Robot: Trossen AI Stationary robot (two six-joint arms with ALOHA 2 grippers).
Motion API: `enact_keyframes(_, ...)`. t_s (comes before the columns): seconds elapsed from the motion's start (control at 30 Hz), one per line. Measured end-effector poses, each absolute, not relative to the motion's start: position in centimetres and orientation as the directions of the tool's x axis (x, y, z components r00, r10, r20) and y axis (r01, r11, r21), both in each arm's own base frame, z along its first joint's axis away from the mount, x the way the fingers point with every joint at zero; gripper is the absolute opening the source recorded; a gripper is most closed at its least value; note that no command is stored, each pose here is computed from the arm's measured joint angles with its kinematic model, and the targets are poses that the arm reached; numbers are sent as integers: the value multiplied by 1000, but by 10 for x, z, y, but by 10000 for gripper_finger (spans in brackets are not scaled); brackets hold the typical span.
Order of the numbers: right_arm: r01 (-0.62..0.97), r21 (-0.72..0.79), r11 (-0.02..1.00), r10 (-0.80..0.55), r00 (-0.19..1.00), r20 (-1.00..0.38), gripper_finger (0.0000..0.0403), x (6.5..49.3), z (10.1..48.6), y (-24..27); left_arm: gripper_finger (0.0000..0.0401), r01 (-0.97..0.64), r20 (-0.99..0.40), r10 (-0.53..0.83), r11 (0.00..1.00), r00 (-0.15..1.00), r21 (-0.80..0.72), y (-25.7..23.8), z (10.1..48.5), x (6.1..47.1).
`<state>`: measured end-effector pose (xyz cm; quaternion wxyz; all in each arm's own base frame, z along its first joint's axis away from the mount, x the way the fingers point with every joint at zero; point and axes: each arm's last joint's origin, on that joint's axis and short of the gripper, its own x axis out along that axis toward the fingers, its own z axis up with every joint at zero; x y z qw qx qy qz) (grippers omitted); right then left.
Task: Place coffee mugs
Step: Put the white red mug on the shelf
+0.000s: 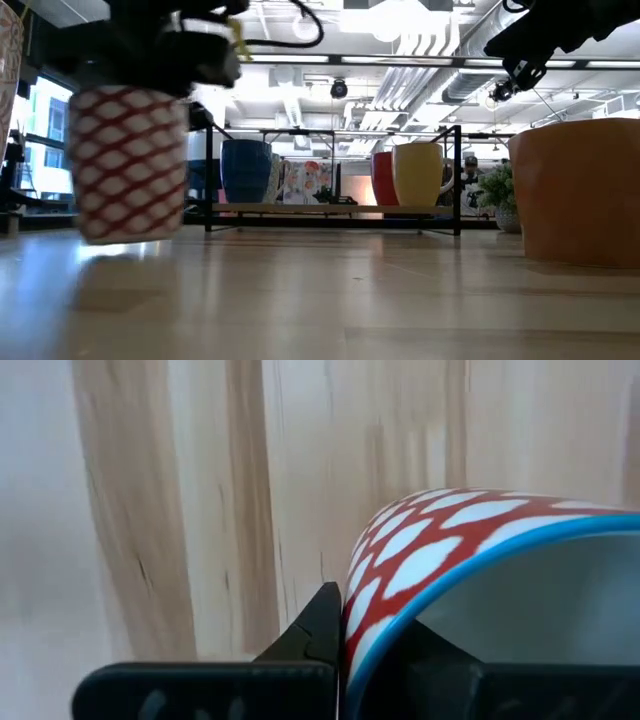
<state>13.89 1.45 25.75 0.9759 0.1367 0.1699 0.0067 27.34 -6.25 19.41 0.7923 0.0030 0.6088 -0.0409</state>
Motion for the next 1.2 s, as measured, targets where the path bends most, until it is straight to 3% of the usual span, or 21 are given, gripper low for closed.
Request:
enact_keyframes(0.13, 29, 256, 966, 59, 941, -333, 5, 139, 257, 14, 8, 65, -933, -74, 996, 352, -54, -50, 206, 288)
enact_keyframes(0.43, 28, 252, 967, 61, 940, -335, 5, 139, 257, 14, 8, 70, -899, -11, 997, 438, 22, -13, 253, 309)
enact_keyframes(0.63, 35, 245, 969, 50, 941, -334, 5, 139, 257, 14, 8, 53, -898, 103, 989, 429, 139, 18, 303, 310)
enact_keyframes(0.9, 45, 237, 971, 32, 949, -313, 5, 139, 259, 14, 8, -20, -816, 223, 968, 533, 252, 68, 352, 311)
enact_keyframes(1.2, 42, 246, 968, 33, 956, -293, 5, 140, 261, 14, 8, 7, -860, 268, 954, 434, 300, 118, 346, 344)
